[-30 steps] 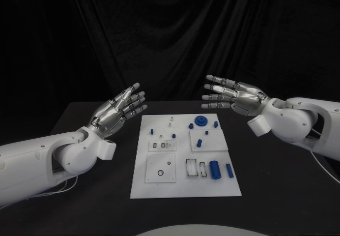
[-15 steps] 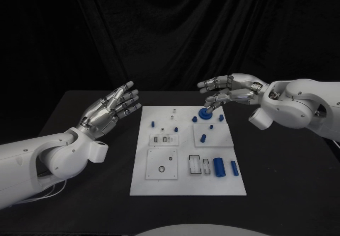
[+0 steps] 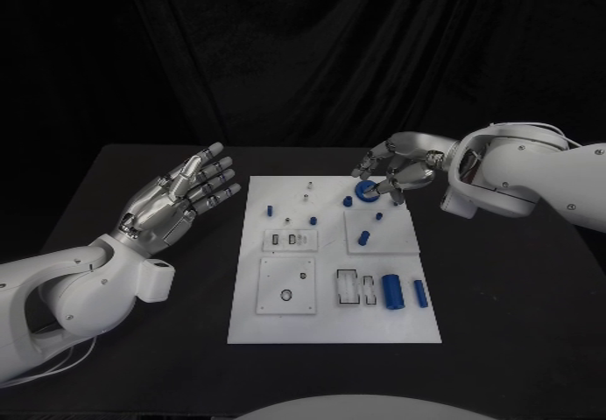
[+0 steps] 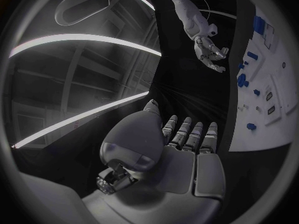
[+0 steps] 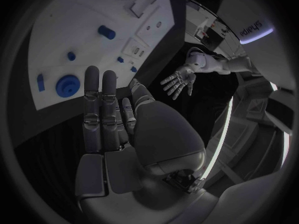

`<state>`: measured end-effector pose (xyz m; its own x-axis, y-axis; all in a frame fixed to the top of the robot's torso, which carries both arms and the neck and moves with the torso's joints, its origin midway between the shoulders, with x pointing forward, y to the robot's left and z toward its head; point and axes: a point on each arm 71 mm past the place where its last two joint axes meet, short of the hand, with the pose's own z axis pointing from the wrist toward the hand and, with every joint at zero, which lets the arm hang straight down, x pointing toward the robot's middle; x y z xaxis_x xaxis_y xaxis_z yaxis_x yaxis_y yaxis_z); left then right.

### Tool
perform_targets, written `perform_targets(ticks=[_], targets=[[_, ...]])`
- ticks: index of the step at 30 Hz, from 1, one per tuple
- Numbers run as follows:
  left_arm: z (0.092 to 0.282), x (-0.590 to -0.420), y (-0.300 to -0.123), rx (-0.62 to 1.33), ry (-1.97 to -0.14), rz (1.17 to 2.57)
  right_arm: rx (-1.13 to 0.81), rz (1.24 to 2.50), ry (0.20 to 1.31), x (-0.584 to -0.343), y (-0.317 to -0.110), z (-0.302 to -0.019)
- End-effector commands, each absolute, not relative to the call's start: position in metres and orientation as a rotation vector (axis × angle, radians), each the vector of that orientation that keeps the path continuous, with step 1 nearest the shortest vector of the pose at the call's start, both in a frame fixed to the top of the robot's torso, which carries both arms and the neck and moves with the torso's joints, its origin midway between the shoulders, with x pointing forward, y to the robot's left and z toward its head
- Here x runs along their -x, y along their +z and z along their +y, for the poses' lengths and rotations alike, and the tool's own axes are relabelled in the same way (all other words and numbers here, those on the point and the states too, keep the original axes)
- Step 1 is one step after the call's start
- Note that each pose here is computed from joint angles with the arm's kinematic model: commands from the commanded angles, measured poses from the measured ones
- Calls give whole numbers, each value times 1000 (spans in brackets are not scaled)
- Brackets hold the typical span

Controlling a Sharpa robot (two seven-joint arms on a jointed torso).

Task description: Assemble the parts on the task board

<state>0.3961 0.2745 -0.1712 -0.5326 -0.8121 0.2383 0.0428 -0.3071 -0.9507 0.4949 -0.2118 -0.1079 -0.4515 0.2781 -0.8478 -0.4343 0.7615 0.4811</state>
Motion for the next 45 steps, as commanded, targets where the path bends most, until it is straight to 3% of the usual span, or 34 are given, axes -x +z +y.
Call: perform_targets(ticks=[1,7,16,45], targets=[[275,-393,-158,916,-1965,1205,351,1674,544,-497,-98,-212],[275,-392,-155,901,-1964,1209,508,1537,423,-496,-91,-205],[277,-392,-155,830,-1942,1244,605,1459,372,-496,-89,-195],[273,-396,-157,833,-1948,1260,669,1526,355,-496,-103,-193]])
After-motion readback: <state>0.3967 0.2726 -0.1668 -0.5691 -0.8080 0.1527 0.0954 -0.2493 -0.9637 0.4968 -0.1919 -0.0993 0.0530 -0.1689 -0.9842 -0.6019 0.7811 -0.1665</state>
